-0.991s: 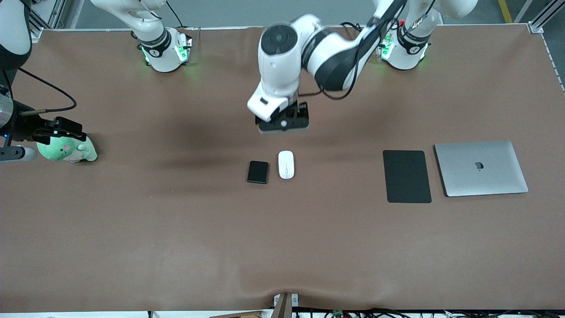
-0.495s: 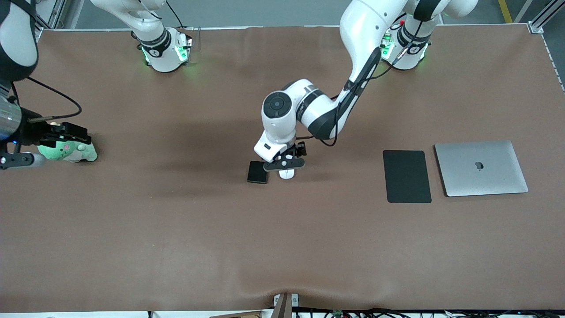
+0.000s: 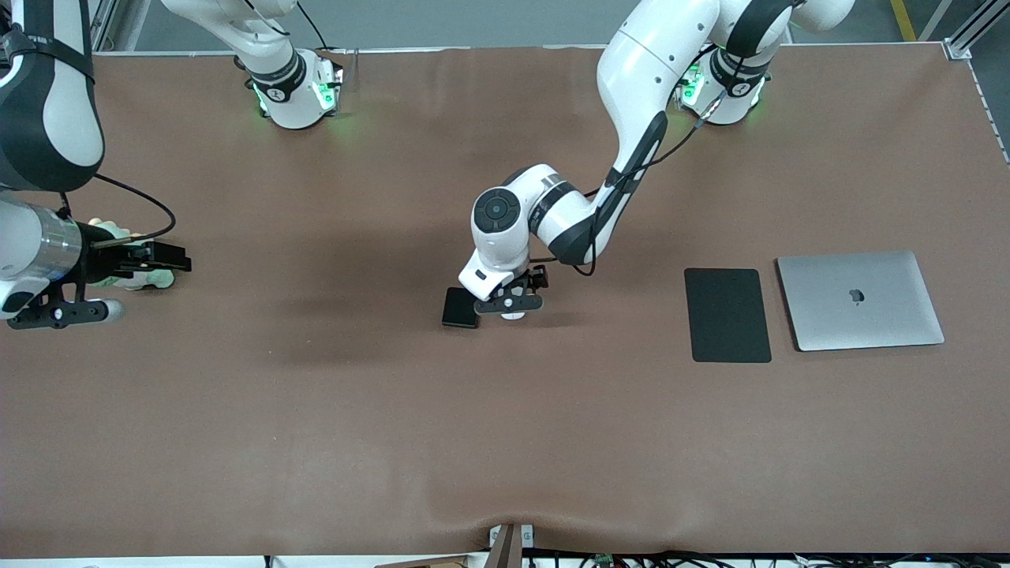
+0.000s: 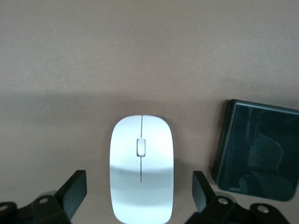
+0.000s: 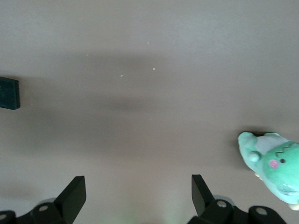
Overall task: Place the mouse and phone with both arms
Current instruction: 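Grasp the mouse with the left gripper while the right gripper reaches the phone, then carry the mouse toward the pad while the right gripper lowers onto the phone, then lower the mouse onto the pad while the right gripper grasps the phone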
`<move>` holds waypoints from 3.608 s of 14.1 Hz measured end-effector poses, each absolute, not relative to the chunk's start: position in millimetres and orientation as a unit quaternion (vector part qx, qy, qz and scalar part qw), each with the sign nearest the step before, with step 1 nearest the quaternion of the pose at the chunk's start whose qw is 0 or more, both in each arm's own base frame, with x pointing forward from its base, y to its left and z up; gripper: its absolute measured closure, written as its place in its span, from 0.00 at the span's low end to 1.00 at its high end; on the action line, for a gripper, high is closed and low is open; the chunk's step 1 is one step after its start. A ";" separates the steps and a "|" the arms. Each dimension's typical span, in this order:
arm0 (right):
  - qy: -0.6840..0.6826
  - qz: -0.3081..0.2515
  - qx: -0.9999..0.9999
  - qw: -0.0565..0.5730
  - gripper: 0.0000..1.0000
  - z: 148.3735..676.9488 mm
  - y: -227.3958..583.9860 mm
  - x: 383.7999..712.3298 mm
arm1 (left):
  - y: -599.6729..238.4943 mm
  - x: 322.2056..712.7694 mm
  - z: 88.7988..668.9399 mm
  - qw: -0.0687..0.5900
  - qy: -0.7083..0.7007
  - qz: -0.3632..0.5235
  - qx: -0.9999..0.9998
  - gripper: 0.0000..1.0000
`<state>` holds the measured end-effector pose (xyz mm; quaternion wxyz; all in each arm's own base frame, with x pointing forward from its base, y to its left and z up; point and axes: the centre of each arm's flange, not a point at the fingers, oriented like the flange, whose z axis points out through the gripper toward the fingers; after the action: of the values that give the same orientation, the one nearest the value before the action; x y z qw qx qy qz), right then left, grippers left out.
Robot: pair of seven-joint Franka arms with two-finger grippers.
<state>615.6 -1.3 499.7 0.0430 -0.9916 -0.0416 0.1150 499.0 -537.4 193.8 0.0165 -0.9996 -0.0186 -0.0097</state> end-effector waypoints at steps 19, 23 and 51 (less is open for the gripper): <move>-0.022 0.148 -0.985 0.082 0.00 450.2 105.6 622.3 | -485.1 542.6 389.1 -0.017 -0.086 -0.006 -0.996 0.38; -0.006 0.125 -0.990 0.072 0.00 423.0 165.4 625.7 | -398.2 572.9 470.2 -0.028 -0.104 0.020 -0.994 0.38; 0.047 0.040 -0.996 0.058 0.00 193.0 394.2 564.4 | -57.3 608.4 288.0 -0.005 -0.089 0.068 -0.994 0.38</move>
<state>564.4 394.2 193.0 0.0585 -0.9964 0.0467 0.0398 608.4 -57.3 288.0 -0.0049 -0.9937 -0.0887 0.0677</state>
